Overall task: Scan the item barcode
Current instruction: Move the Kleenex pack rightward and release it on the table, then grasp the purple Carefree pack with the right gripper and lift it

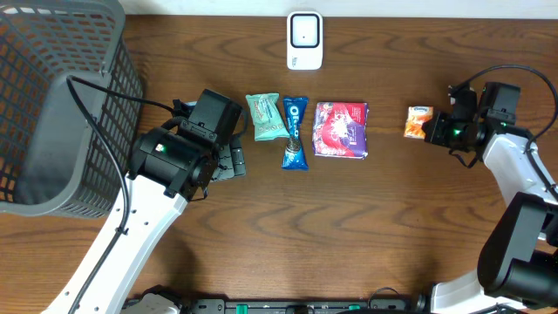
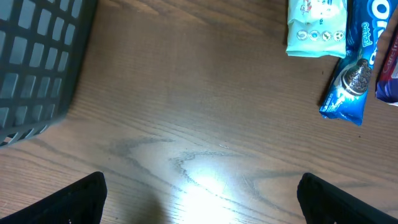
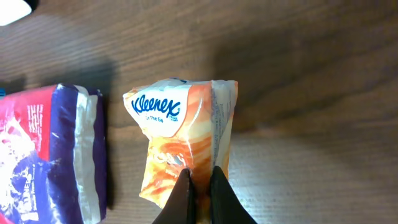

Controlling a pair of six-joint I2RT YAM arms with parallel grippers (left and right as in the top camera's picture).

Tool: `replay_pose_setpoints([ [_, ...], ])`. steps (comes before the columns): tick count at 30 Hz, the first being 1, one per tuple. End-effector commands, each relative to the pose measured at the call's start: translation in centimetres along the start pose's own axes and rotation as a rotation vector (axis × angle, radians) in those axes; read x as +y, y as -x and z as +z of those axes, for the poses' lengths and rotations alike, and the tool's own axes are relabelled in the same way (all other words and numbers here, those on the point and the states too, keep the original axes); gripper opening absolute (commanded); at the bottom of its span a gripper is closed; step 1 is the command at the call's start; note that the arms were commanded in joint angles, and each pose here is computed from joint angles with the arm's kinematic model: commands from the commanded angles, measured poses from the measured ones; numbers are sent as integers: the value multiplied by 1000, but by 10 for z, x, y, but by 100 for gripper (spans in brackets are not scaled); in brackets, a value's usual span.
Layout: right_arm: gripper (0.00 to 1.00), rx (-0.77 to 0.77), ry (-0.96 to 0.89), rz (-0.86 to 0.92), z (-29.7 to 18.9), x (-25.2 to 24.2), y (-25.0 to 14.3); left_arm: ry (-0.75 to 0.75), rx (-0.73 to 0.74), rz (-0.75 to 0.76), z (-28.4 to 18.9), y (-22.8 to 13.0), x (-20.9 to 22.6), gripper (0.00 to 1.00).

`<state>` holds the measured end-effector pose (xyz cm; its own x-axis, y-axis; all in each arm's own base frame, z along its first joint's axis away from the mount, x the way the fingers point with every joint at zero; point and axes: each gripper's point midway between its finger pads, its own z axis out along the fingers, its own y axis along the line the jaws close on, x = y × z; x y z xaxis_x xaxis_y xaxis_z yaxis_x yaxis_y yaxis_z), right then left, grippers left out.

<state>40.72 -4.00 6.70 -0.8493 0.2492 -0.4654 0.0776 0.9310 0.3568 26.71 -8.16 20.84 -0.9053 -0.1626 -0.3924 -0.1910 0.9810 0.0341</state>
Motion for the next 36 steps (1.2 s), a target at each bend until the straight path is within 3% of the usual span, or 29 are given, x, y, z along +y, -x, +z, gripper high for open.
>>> replay_pose_setpoints([
  [1,1,29,20,-11,16,1,-5,10,9,-12,3,-1,1,98],
  [9,5,33,18,15,25,-5,-6,10,9,-12,3,-1,1,98],
  [10,11,34,18,15,25,-5,-6,10,9,-12,3,-1,1,98],
  [13,60,46,7,21,24,-6,-7,10,9,-12,3,-1,1,98],
  [14,64,53,-15,23,22,-9,-7,10,9,-12,3,-1,1,98],
  [20,66,80,-42,32,-7,0,23,10,9,-12,3,-1,1,98],
  [25,63,72,129,0,-26,49,46,10,9,-12,3,-1,1,98],
  [29,65,92,320,-87,-24,98,39,10,9,-12,3,-1,1,98],
  [32,66,129,321,-128,-12,115,24,10,9,-12,3,-1,1,98],
  [34,73,150,289,-129,1,121,13,10,9,-12,3,-1,1,98],
  [36,73,161,261,-101,15,124,4,10,9,-12,3,-1,1,98],
])
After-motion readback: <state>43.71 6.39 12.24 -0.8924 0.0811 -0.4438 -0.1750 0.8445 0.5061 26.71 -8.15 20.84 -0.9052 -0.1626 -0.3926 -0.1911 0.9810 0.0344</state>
